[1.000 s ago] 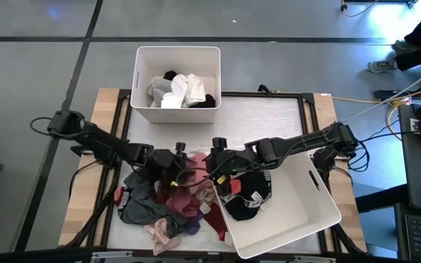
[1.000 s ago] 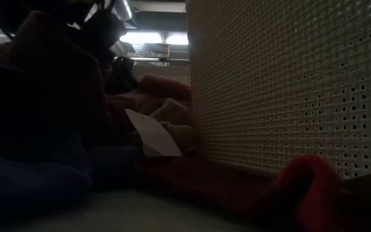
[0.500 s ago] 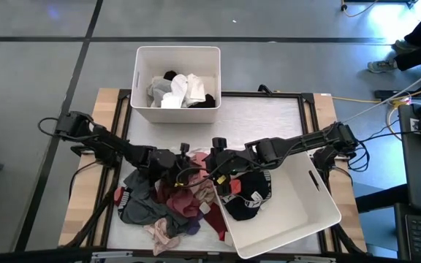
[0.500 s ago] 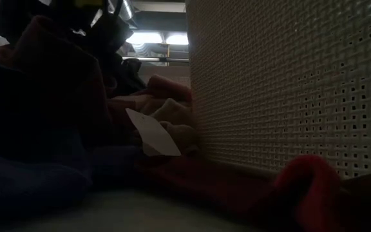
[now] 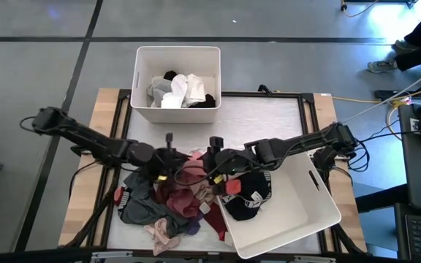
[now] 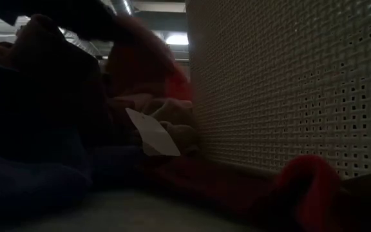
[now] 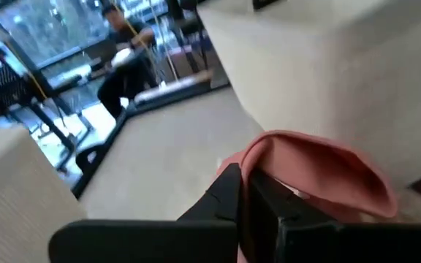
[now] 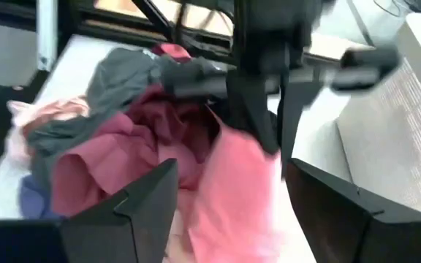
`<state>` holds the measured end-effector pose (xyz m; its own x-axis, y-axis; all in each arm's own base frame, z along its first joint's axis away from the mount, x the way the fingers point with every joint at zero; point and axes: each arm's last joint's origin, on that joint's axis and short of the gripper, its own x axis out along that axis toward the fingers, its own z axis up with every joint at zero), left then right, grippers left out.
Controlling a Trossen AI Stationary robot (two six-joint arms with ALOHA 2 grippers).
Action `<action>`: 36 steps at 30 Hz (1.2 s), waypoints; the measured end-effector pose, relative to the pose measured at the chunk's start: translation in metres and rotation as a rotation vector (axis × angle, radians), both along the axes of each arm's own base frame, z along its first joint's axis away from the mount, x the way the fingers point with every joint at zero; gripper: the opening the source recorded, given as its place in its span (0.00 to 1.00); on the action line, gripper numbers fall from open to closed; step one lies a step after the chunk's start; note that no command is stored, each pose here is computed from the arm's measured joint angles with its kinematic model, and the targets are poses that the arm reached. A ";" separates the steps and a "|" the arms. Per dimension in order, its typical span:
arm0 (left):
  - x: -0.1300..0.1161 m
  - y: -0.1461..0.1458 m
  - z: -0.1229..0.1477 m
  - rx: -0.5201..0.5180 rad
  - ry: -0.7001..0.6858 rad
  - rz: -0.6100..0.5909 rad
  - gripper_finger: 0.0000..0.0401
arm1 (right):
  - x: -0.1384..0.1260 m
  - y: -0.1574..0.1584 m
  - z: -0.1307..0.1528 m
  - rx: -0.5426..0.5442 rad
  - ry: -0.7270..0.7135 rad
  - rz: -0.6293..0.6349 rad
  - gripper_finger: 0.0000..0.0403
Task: Sort clothes
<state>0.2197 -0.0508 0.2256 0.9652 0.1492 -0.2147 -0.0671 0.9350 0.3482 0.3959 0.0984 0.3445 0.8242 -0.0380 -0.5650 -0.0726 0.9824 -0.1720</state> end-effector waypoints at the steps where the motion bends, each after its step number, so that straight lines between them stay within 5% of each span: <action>1: -0.004 -0.001 0.005 -0.002 -0.022 -0.007 0.01 | 0.002 -0.001 -0.003 -0.004 0.006 -0.005 0.63; 8: -0.022 -0.001 0.029 0.039 -0.125 -0.047 0.01 | 0.021 -0.026 -0.016 0.048 -0.007 -0.090 0.63; 13: -0.024 -0.001 0.031 0.040 -0.135 -0.046 0.00 | 0.038 -0.036 -0.030 0.164 -0.015 0.012 0.63; 20: -0.025 -0.005 0.031 0.041 -0.136 -0.069 0.01 | 0.053 -0.045 -0.053 0.136 0.017 0.000 0.61; 23: -0.026 -0.007 0.031 0.043 -0.137 -0.080 0.01 | 0.055 -0.044 -0.055 0.109 0.008 0.029 0.50; 29: -0.026 -0.007 0.031 0.039 -0.141 -0.079 0.04 | 0.051 -0.044 -0.052 0.056 0.030 0.068 0.06; 36: -0.033 -0.003 0.036 -0.015 -0.155 -0.053 0.15 | 0.050 -0.046 -0.024 -0.005 0.006 0.049 0.06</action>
